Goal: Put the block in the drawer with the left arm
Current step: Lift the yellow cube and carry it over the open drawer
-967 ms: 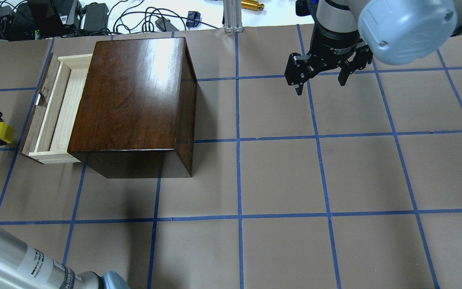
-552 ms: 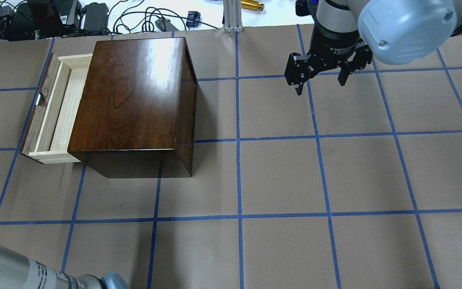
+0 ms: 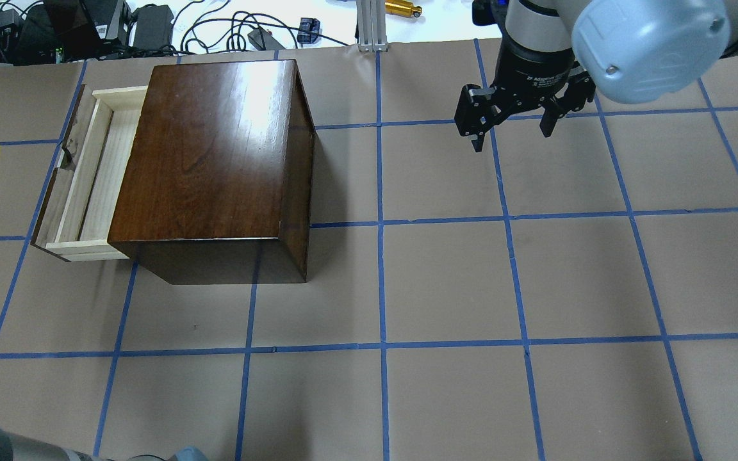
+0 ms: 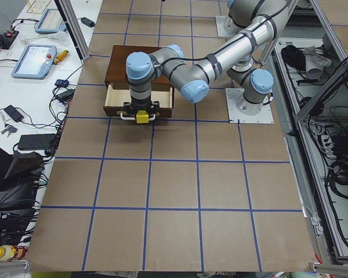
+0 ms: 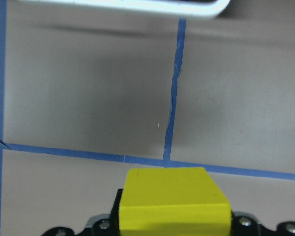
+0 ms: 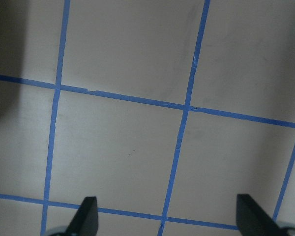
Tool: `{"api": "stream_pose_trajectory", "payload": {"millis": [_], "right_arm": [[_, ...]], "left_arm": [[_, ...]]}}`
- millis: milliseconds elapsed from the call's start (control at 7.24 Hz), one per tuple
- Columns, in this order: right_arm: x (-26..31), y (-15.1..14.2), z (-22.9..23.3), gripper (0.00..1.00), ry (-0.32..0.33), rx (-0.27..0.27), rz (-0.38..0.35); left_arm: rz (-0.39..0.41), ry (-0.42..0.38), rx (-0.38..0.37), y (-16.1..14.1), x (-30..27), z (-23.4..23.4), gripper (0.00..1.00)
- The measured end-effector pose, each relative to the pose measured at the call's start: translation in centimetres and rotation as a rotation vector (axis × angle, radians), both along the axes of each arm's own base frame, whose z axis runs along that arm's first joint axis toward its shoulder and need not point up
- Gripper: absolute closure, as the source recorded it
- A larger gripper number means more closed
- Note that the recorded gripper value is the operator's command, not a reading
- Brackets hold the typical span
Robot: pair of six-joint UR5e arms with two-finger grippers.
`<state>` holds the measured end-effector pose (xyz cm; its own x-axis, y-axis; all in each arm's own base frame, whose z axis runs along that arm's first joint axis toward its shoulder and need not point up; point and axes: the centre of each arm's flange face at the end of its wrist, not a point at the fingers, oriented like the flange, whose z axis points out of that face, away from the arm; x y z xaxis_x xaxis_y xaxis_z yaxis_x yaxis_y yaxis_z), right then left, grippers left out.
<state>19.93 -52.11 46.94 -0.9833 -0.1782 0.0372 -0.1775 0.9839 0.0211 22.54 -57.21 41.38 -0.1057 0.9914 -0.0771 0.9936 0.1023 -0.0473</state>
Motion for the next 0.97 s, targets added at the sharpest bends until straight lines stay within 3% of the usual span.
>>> {"api": "stream_pose_trajectory", "payload": {"millis": [414, 829, 967], "right_arm": [[0.0, 0.0, 0.0, 0.00, 0.000, 0.000, 0.000], [0.0, 0.0, 0.0, 0.00, 0.000, -0.001, 0.000], [0.0, 0.0, 0.0, 0.00, 0.000, 0.000, 0.001]], "left_arm": [[-0.068, 0.005, 0.018, -3.2, -10.2, -1.1, 0.85], [-0.093, 0.021, 0.052, -3.8, -12.4, -5.8, 0.85], [-0.095, 0.021, 0.051, -3.9, -12.4, -7.5, 0.52]]}}
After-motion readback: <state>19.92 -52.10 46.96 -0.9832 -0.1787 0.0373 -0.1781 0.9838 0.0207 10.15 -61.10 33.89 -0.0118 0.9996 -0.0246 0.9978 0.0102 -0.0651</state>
